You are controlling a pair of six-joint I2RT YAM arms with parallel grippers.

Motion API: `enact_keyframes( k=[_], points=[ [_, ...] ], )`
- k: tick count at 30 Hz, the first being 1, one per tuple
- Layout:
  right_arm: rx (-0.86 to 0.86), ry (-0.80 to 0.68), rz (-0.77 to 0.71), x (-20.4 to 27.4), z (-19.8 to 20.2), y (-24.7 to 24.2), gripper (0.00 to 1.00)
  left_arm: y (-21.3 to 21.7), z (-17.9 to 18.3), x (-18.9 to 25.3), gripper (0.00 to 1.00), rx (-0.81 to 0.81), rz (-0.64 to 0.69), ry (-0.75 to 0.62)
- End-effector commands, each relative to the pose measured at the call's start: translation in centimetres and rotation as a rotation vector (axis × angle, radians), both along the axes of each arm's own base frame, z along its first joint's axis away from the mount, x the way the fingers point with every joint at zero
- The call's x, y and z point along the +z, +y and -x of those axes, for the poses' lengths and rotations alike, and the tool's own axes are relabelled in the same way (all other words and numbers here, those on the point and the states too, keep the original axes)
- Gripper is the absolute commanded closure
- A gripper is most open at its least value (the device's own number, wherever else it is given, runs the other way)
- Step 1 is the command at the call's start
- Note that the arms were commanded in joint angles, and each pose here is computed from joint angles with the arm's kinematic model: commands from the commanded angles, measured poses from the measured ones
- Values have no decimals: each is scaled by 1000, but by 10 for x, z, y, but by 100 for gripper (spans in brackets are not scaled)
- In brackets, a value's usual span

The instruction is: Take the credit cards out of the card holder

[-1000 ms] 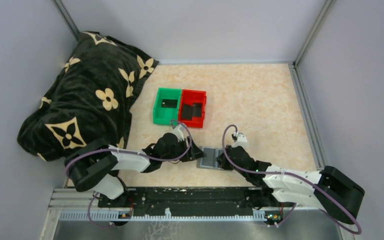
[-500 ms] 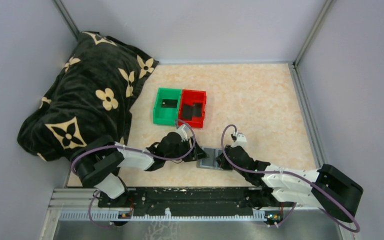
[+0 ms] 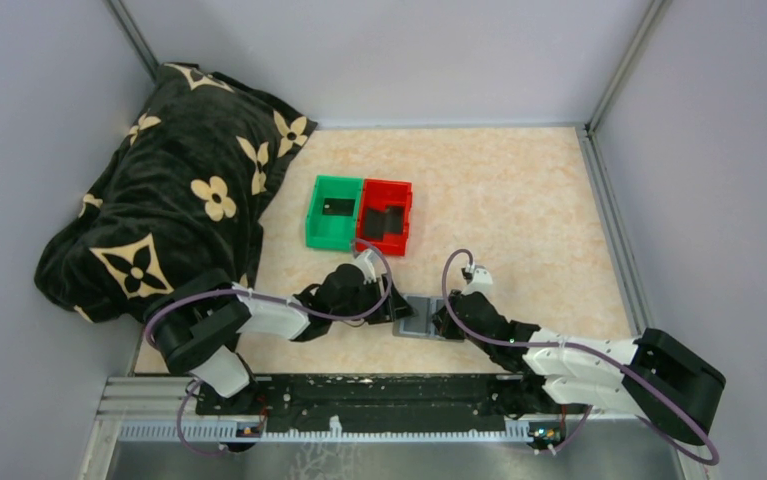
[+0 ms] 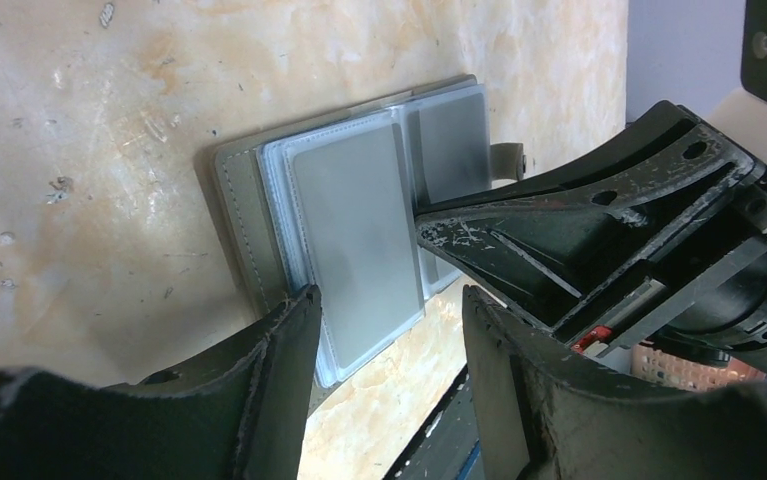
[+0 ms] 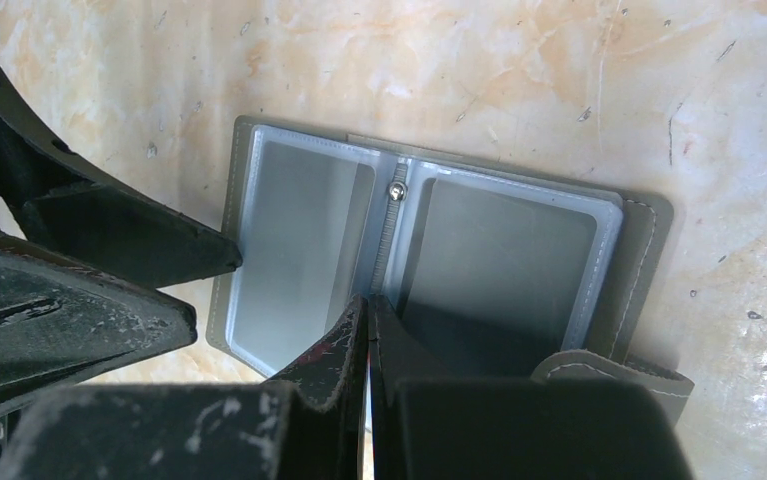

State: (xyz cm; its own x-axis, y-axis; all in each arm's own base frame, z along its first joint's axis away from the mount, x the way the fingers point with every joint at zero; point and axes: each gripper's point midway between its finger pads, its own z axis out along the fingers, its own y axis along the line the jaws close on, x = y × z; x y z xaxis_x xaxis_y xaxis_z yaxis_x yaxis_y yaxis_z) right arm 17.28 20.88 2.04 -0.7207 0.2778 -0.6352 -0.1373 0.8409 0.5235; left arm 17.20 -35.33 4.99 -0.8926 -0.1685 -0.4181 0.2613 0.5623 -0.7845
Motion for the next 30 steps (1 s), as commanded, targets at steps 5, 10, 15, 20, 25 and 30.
enact_keyframes(
  k=[5,10,15,20,25,30],
  points=[
    [10,-37,-29,13,-5,8,100,-3,1,-9,39,-28,-54,0],
    [10,-36,-29,13,-5,8,100,-6,2,-9,39,-39,-59,-4],
    [14,-33,-31,12,-4,9,100,-20,9,0,39,-85,-12,-5],
    [18,-30,-34,11,-4,11,100,-41,20,30,39,-144,189,0],
    [17,-27,-33,10,-3,10,100,-48,21,40,39,-148,243,0],
    [17,-27,-37,10,-3,9,100,-48,15,53,39,-127,258,-37]
  ],
)
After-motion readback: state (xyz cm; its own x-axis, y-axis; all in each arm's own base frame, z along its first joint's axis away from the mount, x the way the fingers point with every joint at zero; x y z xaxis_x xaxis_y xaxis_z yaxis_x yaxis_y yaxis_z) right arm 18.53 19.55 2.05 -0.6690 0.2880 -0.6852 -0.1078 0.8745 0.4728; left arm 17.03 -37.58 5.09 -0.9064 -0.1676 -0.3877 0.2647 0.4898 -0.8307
